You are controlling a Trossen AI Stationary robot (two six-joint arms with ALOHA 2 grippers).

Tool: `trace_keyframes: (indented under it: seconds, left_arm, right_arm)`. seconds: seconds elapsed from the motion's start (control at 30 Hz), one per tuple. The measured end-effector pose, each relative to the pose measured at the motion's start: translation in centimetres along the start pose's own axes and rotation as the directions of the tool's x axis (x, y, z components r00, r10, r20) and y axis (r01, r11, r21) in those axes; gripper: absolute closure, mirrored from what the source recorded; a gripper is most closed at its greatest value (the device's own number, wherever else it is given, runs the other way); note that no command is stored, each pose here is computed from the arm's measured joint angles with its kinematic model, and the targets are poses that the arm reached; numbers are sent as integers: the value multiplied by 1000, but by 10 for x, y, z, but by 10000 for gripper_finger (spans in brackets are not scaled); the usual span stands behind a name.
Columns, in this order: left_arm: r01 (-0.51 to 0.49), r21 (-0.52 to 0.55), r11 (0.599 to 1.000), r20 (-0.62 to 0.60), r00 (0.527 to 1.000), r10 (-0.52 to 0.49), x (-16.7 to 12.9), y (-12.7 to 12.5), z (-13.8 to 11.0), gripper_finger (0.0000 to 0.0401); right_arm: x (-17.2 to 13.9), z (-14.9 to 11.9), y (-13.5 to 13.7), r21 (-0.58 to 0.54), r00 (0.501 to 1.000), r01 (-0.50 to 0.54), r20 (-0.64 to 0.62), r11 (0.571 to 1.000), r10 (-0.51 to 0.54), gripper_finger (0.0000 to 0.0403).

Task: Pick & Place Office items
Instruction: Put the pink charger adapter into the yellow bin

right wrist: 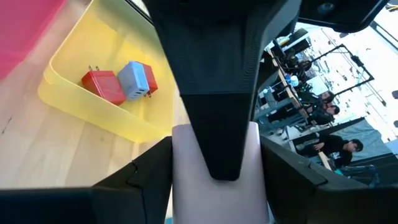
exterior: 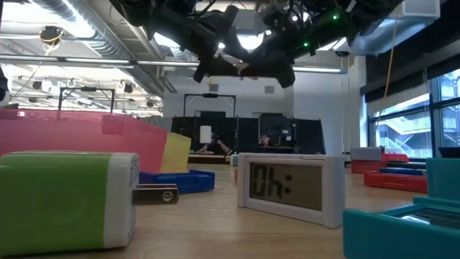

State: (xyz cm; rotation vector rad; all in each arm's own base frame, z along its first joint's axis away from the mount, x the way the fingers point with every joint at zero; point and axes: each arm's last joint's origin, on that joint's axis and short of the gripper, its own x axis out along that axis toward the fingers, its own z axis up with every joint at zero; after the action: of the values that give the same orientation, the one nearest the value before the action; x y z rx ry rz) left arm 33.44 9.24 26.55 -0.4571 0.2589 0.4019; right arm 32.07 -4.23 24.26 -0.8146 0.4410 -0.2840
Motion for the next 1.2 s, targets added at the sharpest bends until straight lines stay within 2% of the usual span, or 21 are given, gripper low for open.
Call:
trace_keyframes:
  seconds: [0.2, 0.33, 0.43, 0.63, 0.73, 0.87, 0.97, 1.03, 1.2]
  left_arm:
    - [39, -37, 999, -17, 999, -40, 0, -1, 0, 277]
    - [38, -46, 998, -15, 999, -38, 0, 1, 1, 278]
    - [33, -36, 999, -16, 999, -34, 0, 3, 1, 278]
    - [6, -31, 1000, -14, 1000, -6, 0, 12, 5, 272]
    - [-49, -36, 998, -23, 999, 48, -8, 27, 13, 275]
    - [-160, -42, 986, -90, 984, 156, -28, 49, 22, 275]
    - [-261, -31, 965, -182, 951, 252, -44, 62, 21, 274]
    - [-333, -17, 943, -265, 911, 317, -55, 68, 15, 274]
    - [-485, 45, 873, -454, 769, 450, -76, 76, -2, 273]
  right_arm:
    - [0, 0, 0, -9, 1000, 9, -4, 1000, -9, 195]
    - [0, 0, -1, -5, 1000, 18, -12, 1000, -18, 183]
    - [0, -1, -1, 9, 999, 30, -26, 1000, -30, 155]
    - [0, -2, -2, 143, 995, 84, -72, 986, -74, 94]
    - [0, -6, -2, 166, 981, 141, -156, 976, -115, 77]
    - [0, -16, 0, 169, 963, 145, -249, 975, -100, 70]
    - [1, -24, 1, 221, 956, 113, -289, 969, -45, 69]
    - [1, -30, 1, 275, 955, 86, -297, 958, 0, 69]
    - [4, -37, -1, 396, 963, 0, -246, 918, 106, 69]
